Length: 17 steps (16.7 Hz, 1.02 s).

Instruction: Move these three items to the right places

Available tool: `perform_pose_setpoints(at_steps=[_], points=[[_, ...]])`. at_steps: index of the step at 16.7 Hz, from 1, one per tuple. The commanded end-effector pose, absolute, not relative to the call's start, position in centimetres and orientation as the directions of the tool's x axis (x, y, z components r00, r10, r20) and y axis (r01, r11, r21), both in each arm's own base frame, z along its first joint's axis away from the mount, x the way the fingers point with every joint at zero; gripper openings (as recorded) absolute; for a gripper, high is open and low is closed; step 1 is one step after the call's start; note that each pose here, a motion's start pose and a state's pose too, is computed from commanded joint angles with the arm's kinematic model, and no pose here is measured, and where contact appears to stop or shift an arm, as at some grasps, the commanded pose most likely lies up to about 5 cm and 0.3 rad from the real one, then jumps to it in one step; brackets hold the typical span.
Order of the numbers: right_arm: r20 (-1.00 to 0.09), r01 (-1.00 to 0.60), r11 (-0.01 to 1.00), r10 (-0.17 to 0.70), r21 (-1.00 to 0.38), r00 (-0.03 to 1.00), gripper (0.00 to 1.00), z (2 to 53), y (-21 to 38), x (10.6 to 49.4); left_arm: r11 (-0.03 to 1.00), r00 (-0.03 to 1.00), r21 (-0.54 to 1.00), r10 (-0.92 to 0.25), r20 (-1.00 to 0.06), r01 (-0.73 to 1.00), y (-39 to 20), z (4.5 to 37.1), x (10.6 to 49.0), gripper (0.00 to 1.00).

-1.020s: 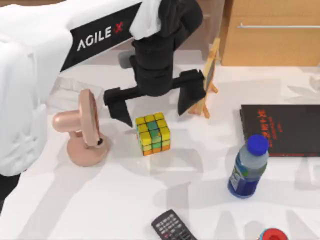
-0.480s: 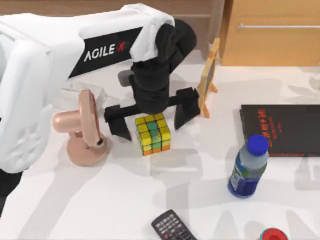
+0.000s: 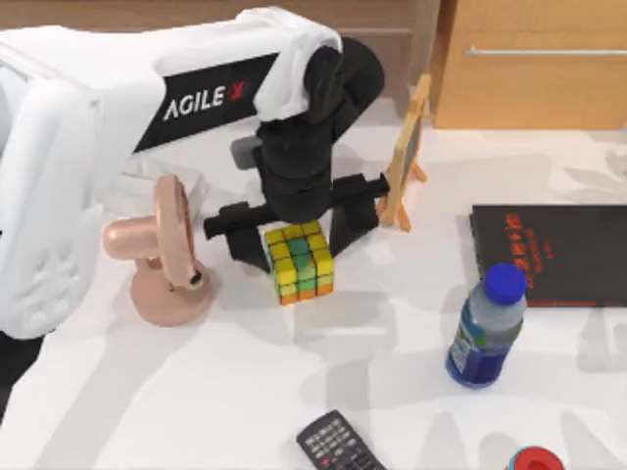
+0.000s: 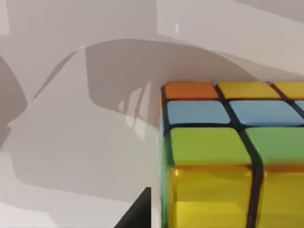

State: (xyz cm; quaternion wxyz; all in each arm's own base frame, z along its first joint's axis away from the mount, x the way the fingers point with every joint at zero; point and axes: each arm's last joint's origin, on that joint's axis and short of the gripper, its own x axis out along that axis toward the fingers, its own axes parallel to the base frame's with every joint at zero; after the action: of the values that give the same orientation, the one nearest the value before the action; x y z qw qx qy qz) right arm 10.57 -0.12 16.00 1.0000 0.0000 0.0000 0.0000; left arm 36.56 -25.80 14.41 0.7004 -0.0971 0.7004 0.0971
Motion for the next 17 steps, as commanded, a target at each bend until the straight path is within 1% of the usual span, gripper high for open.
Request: perform_pose_setpoints(at_steps=[7,8,17], points=[[0.000,0.000,1.000,0.000,0.000,1.000,1.00,16.00,-0.12,10.57,0.962,0.000,0.000,0.000,-1.000,-0.272,-25.80,14.41,36.56,0.02],[0.000,0.000,1.000,0.000,0.000,1.000,1.00,16.00,-0.12,10.57,0.962,0.000,0.000,0.000,-1.000,-0.272,-25.80,14.41,36.56,0.00],[0.000,0.000,1.000,0.000,0.000,1.000,1.00,16.00,-0.12,10.57,0.963,0.001,0.000,0.000,-1.000,-0.268,-25.90,14.50,36.50,0.00]])
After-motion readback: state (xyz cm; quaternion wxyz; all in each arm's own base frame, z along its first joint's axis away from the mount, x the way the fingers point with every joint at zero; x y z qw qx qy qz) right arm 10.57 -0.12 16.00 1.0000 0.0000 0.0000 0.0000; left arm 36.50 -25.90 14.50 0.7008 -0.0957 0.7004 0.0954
